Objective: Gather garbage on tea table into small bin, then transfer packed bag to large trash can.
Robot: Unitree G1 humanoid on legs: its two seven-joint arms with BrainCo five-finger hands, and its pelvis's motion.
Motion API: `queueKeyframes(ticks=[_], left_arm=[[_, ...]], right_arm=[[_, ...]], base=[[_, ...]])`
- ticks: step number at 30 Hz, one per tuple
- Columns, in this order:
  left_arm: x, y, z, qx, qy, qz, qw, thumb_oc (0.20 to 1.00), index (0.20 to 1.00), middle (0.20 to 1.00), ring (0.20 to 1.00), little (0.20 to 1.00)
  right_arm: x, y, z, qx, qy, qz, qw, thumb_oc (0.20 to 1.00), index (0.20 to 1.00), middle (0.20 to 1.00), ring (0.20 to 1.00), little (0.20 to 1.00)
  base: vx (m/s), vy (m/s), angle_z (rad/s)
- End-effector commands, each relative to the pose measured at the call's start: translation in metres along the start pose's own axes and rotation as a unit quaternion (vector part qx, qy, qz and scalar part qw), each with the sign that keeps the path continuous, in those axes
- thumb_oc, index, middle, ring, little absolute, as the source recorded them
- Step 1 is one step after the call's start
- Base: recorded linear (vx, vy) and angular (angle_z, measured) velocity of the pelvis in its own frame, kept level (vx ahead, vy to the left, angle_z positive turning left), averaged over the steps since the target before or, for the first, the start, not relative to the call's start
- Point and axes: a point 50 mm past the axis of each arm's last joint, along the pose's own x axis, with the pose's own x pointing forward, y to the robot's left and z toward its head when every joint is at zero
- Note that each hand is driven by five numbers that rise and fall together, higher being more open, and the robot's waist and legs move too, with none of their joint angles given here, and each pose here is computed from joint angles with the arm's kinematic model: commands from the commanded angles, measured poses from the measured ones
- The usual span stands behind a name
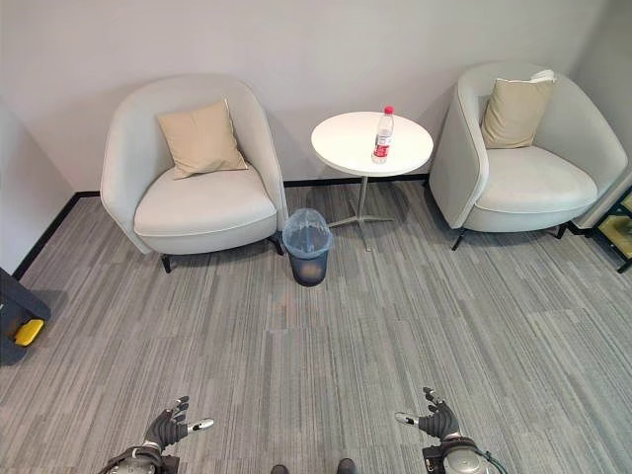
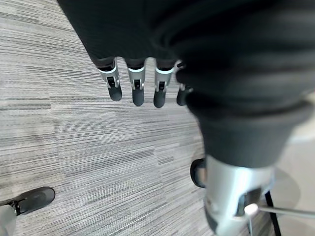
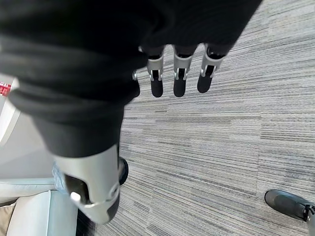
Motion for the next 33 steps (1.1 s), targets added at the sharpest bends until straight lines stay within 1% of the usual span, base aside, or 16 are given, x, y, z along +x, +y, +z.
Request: queueKeyframes(ticks=[1, 7, 19, 25, 31, 33], left_arm=[[0.008, 0.018, 0.021, -0.030, -0.038, 0.035, 0.998, 1.000, 1.000, 1.000, 1.000, 1.000], [0.008, 0.018, 0.027, -0.055, -0.050, 0.039, 0.996, 1.000, 1.000, 1.000, 1.000, 1.000], [0.007, 0.027, 0.037, -0.062, -0.073, 0.049, 0.994, 1.000, 1.000, 1.000, 1.000, 1.000], [0.006, 0.031, 0.035, -0.055, -0.068, 0.053, 0.995, 1.000, 1.000, 1.000, 1.000, 1.000], [0.008, 0.030, 0.034, -0.071, -0.066, 0.060, 0.993, 1.000, 1.000, 1.000, 1.000, 1.000], [0.008, 0.026, 0.035, -0.060, -0.069, 0.049, 0.995, 1.000, 1.000, 1.000, 1.000, 1.000]], right_arm=[[0.007, 0.001, 0.020, 0.025, -0.038, -0.009, 0.999, 1.000, 1.000, 1.000, 1.000, 1.000], [0.008, 0.003, 0.021, 0.036, -0.035, -0.010, 0.999, 1.000, 1.000, 1.000, 1.000, 1.000], [0.014, -0.003, 0.034, 0.071, -0.045, -0.028, 0.996, 1.000, 1.000, 1.000, 1.000, 1.000], [0.016, -0.006, 0.045, 0.059, -0.063, -0.026, 0.996, 1.000, 1.000, 1.000, 1.000, 1.000], [0.018, -0.005, 0.058, 0.041, -0.086, -0.024, 0.995, 1.000, 1.000, 1.000, 1.000, 1.000], [0.017, -0.006, 0.056, 0.035, -0.085, -0.023, 0.995, 1.000, 1.000, 1.000, 1.000, 1.000]], base=[[0.00, 0.000, 0.00], [0.02, 0.018, -0.01], [0.00, 0.070, -0.11], [0.09, 0.079, -0.31], [0.21, -0.113, -0.32], [0.37, -0.236, -0.22]])
